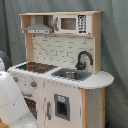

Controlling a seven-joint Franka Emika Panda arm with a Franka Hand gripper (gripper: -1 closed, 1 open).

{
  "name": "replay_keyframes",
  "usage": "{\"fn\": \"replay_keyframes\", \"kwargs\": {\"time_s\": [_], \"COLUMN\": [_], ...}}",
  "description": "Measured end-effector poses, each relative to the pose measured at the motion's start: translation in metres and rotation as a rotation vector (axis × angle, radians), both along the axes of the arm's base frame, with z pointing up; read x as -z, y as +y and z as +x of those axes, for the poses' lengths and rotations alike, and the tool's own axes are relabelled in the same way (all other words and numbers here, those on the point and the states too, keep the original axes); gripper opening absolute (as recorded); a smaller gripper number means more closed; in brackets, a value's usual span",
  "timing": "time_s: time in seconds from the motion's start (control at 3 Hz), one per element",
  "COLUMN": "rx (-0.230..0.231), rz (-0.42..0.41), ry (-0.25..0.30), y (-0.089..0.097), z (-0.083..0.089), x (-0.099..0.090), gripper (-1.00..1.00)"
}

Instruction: Play with the kitchen

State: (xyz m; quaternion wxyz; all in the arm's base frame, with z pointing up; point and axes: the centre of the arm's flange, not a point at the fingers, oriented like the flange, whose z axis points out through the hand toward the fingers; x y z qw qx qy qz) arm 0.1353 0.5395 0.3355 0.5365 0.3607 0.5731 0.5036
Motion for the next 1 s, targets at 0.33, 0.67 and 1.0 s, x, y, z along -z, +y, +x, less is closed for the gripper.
{"fn": "replay_keyframes", "kwargs": {"time_s": [0.33,0.67,1.0], "rx": [0.122,0.164,0.205], "rz": [0.015,-0.075,-0.178], "ry": [-0.054,-0.067,-0.074], "y": [-0.013,-0.016,-0.022], "z": [0.045,0.062,0.080], "x": [-0.024,-0.031,-0.029], "gripper": [1.00,1.00,1.00]}}
